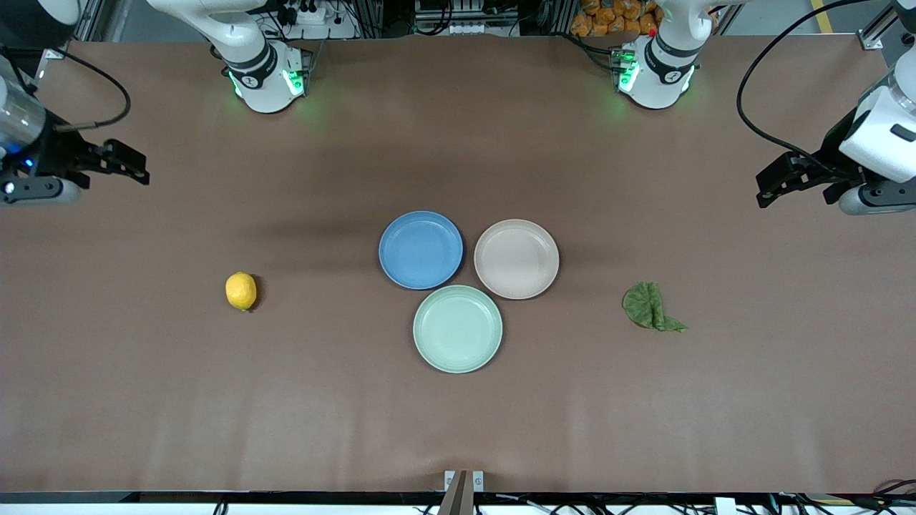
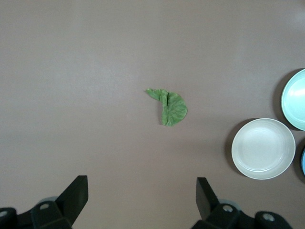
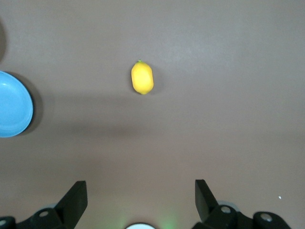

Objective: Pick lemon and lettuce from blue and beige plates

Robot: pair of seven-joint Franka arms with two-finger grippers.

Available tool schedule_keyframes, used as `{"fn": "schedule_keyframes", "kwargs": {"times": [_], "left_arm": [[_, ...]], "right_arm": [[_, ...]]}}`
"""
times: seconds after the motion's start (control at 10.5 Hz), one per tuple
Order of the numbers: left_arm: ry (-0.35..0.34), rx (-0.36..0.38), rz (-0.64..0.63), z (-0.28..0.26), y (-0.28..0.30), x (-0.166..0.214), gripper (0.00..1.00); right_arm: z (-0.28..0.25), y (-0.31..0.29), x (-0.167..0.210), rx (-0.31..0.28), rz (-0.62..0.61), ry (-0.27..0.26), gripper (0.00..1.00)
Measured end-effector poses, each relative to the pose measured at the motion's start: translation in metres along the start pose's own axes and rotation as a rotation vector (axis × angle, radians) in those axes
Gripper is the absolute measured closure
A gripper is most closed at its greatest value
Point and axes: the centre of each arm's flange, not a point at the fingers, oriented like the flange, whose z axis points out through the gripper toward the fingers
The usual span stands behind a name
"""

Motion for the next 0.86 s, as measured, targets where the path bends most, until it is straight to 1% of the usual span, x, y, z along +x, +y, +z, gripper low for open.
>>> {"fn": "schedule_keyframes", "kwargs": {"times": [0.19,0.48,0.86], "left_arm": [[-0.001,0.0,0.0,0.001,0.0,0.0,0.0],[-0.004,0.0,0.001,0.002,0.0,0.0,0.0],[-0.008,0.001,0.0,0.004,0.0,0.0,0.0]], "right_arm": [[-0.026,0.0,-0.005,-0.002,0.001,0.018,0.0],[-0.042,0.007,-0.006,-0.007,0.013,0.044,0.0],[-0.049,0.021,-0.002,-0.006,0.039,0.052,0.0]]}}
